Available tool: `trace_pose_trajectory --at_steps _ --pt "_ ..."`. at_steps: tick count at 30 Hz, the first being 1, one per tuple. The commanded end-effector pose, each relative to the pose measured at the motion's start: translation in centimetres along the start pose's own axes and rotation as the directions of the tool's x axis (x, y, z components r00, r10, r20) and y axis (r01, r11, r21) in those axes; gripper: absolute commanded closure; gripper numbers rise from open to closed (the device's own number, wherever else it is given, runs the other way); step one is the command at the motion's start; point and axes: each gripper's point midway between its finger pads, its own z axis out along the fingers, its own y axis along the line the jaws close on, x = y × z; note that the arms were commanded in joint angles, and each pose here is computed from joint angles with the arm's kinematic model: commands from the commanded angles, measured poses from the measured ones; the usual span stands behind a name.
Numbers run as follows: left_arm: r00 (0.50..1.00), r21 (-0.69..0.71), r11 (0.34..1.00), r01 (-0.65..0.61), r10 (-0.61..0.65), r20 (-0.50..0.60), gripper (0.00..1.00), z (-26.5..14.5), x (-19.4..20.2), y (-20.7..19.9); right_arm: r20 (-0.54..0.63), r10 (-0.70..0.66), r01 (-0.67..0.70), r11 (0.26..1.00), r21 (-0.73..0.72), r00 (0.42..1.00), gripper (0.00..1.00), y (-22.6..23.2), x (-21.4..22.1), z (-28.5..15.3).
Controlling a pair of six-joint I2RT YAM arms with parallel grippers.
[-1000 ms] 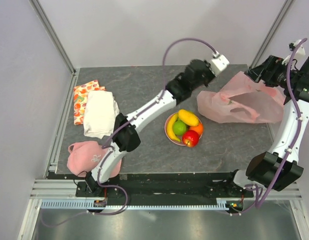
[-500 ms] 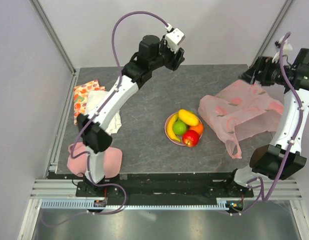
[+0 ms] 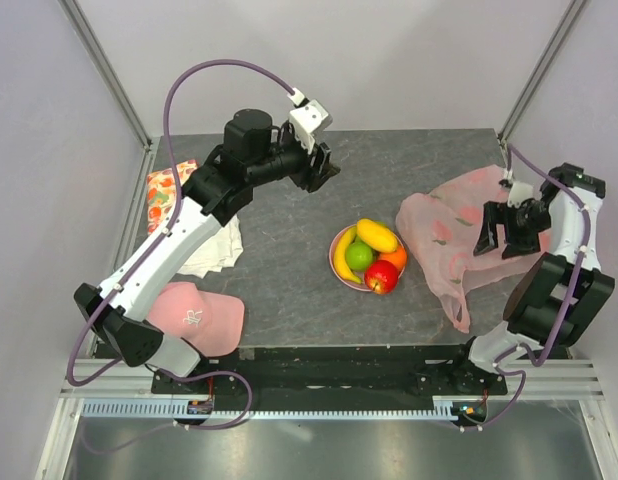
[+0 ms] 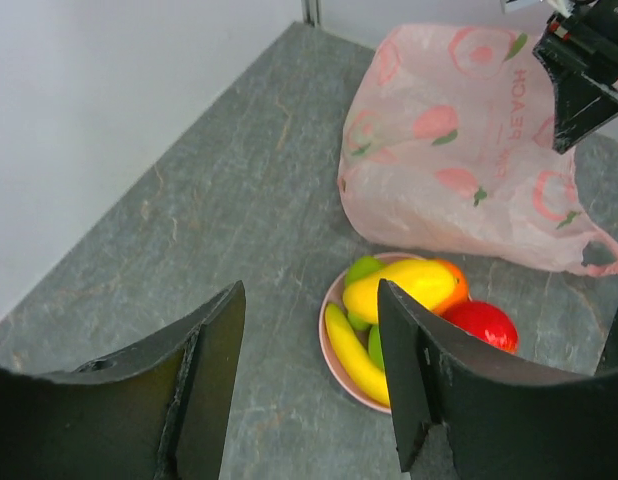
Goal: Take the fake fruits out of the plastic bag
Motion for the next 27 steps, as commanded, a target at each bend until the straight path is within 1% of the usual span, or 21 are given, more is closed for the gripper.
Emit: trace_pose_trajectory --at_steps 1,3,5,8,10,12,15,17,19,20,22,23,24,25,26,27 --pt "0.999 0.010 1.000 0.018 -0.018 -0.049 0.37 -0.2 2.0 -0.1 -0.278 0.092 -0.112 0.992 -0.058 0.956 0.14 1.1 6.2 1.5" --pt "0.999 0.015 1.000 0.007 -0.006 -0.049 0.37 -0.4 2.0 -0.2 -0.272 0.097 -0.111 0.993 -0.039 0.957 0.14 0.7 5.6 1.4" --pt "0.999 0.016 1.000 0.001 0.000 -0.051 0.37 -0.5 1.9 -0.2 -0.271 0.078 -0.081 0.997 0.003 0.959 0.13 -0.1 5.4 0.9" --pt "0.998 0.020 1.000 0.002 -0.001 -0.057 0.37 -0.1 2.2 -0.2 -0.259 0.034 -0.036 0.999 -0.003 0.965 0.10 0.2 5.5 0.6" --pt "0.998 0.028 1.000 0.010 -0.008 -0.069 0.37 0.4 2.7 -0.3 -0.264 -0.013 -0.001 0.999 -0.053 0.965 0.07 0.9 5.8 1.1" --pt "0.997 0.029 0.999 0.024 -0.021 -0.072 0.37 0.7 2.9 -0.2 -0.291 -0.057 0.020 0.992 -0.127 0.955 0.02 2.0 6.7 2.4" --pt "0.995 0.035 0.999 0.041 -0.038 -0.091 0.37 1.2 3.3 -0.3 -0.323 -0.050 -0.030 0.970 -0.240 0.945 0.02 3.5 6.8 4.6" --pt "0.994 0.044 0.998 0.041 -0.037 -0.101 0.37 1.3 3.4 -0.4 -0.335 -0.084 -0.020 0.955 -0.295 0.939 0.02 4.4 5.8 5.5" --pt "0.994 0.055 0.998 0.032 -0.026 -0.103 0.37 1.1 3.2 -0.5 -0.300 -0.096 0.006 0.958 -0.287 0.949 0.02 4.3 4.6 5.0" --pt "0.995 0.057 0.998 0.024 -0.019 -0.098 0.37 0.8 3.0 -0.6 -0.221 -0.147 0.089 0.963 -0.253 0.964 0.02 4.0 2.9 3.6" --pt "0.995 0.068 0.997 0.019 -0.012 -0.099 0.37 0.5 2.9 -0.8 -0.130 -0.267 0.236 0.948 -0.213 0.955 0.02 3.9 1.6 1.9" --pt "0.995 0.077 0.997 0.008 -0.001 -0.099 0.37 0.5 3.0 -0.9 -0.070 -0.409 0.394 0.904 -0.164 0.910 0.02 3.7 1.4 0.3" --pt "0.995 0.080 0.997 0.006 0.003 -0.103 0.37 0.4 3.2 -1.0 -0.055 -0.495 0.486 0.864 -0.132 0.867 0.02 3.4 1.6 -0.4" --pt "0.995 0.079 0.997 0.001 0.007 -0.100 0.37 0.4 3.2 -1.0 -0.031 -0.579 0.577 0.814 -0.066 0.815 0.02 3.4 1.8 -1.8" --pt "0.995 0.074 0.997 0.002 0.006 -0.101 0.37 0.4 3.3 -0.9 -0.108 -0.663 0.666 0.746 -0.020 0.740 0.02 1.6 3.2 -1.6" --pt "0.995 0.071 0.997 0.005 0.002 -0.102 0.37 0.5 3.4 -0.8 -0.122 -0.711 0.720 0.691 0.057 0.692 0.02 0.3 2.7 -1.8"
